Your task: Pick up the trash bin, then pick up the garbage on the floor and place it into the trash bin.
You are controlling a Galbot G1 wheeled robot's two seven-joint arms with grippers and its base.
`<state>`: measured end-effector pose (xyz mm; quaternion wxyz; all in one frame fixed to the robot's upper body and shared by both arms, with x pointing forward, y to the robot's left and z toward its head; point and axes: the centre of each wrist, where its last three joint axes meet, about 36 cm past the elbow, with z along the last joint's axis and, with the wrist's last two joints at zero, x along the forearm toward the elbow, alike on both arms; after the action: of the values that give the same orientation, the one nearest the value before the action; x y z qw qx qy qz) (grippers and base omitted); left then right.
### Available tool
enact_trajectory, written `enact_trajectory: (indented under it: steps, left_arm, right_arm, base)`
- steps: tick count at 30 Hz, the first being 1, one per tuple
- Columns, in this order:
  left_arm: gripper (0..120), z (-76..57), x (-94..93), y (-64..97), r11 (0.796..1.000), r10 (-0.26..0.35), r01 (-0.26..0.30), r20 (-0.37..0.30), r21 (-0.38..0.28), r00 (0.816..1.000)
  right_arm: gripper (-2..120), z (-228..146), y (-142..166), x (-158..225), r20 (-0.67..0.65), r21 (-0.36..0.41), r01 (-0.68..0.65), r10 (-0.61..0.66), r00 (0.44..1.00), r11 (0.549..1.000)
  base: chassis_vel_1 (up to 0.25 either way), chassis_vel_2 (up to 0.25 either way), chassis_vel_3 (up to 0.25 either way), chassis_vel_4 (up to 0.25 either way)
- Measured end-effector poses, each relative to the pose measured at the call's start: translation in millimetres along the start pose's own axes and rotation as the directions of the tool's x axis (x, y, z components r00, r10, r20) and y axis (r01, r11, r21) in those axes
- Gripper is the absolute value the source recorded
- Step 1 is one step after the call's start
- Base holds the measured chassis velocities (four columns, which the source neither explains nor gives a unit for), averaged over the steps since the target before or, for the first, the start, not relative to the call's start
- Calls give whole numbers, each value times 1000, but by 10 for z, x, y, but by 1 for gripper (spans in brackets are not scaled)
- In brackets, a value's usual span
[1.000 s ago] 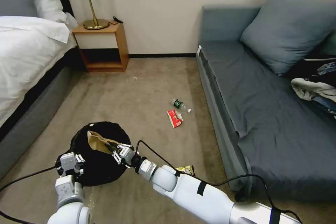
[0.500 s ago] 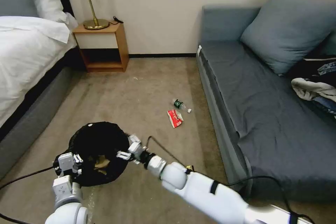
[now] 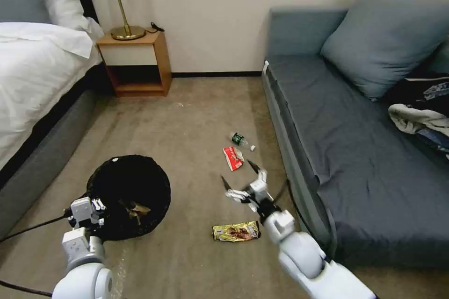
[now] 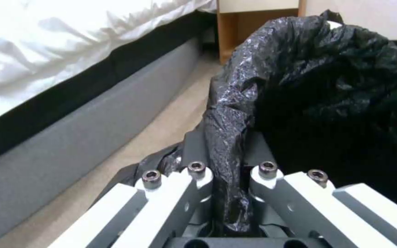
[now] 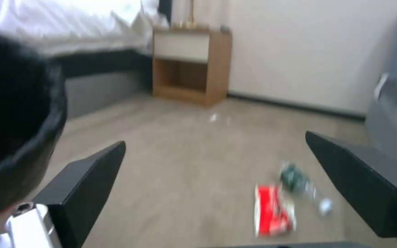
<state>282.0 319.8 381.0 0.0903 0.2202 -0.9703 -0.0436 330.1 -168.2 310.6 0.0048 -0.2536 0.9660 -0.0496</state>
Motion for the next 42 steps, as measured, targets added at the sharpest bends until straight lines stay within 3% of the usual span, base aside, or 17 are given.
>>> enact_trajectory:
  steps: [6, 11, 13, 14, 15, 16, 22, 27, 33, 42]
  left_arm:
    - [5, -8, 8, 49, 1000, -5, 5, 2, 1, 1000]
    - [5, -31, 45, 65, 1000, -5, 5, 8, 1, 1000]
    - [5, -37, 64, 59, 1000, -7, 7, 8, 3, 1000]
    - [5, -37, 64, 59, 1000, -7, 7, 8, 3, 1000]
    - [5, -33, 74, 53, 1000, -8, 8, 7, 4, 1000]
    - [5, -24, 85, 38, 1000, -11, 11, 7, 0, 1000]
    - [5, -27, 105, 11, 1000, -16, 16, 15, -6, 1000]
    - [5, -16, 148, -1, 1000, -23, 23, 10, -12, 1000]
    - [5, -3, 173, 17, 999, -33, 33, 4, -17, 999]
    - [5, -8, 168, 21, 999, -38, 38, 3, -17, 999]
  right_arm:
    - [100, 11, 49, -33, -109, -14, 67, -69, 992, 998]
    - [100, 87, -2, -240, -302, -16, 110, -110, 947, 994]
    - [100, 238, -123, -333, -428, 10, 192, -170, 888, 981]
    - [100, 238, -123, -333, -428, 10, 192, -170, 888, 981]
    - [100, 350, -207, -357, -493, 28, 273, -225, 841, 961]
    - [100, 588, -372, -323, -551, 74, 426, -319, 771, 902]
    - [100, 908, -505, -249, -623, 140, 538, -348, 700, 831]
    - [100, 1241, -619, -413, -644, 167, 564, -344, 684, 808]
    - [100, 1328, -710, -570, -634, 156, 590, -378, 675, 792]
    - [67, 1371, -684, -667, -664, 157, 657, -413, 623, 738]
  base:
    - [0, 0, 0, 0]
    - [0, 0, 0, 0]
    - [0, 0, 0, 0]
    - [0, 0, 0, 0]
    - [0, 0, 0, 0]
    - [0, 0, 0, 0]
    - [0, 0, 0, 0]
    - [0, 0, 0, 0]
    - [0, 0, 0, 0]
    - [0, 0, 0, 0]
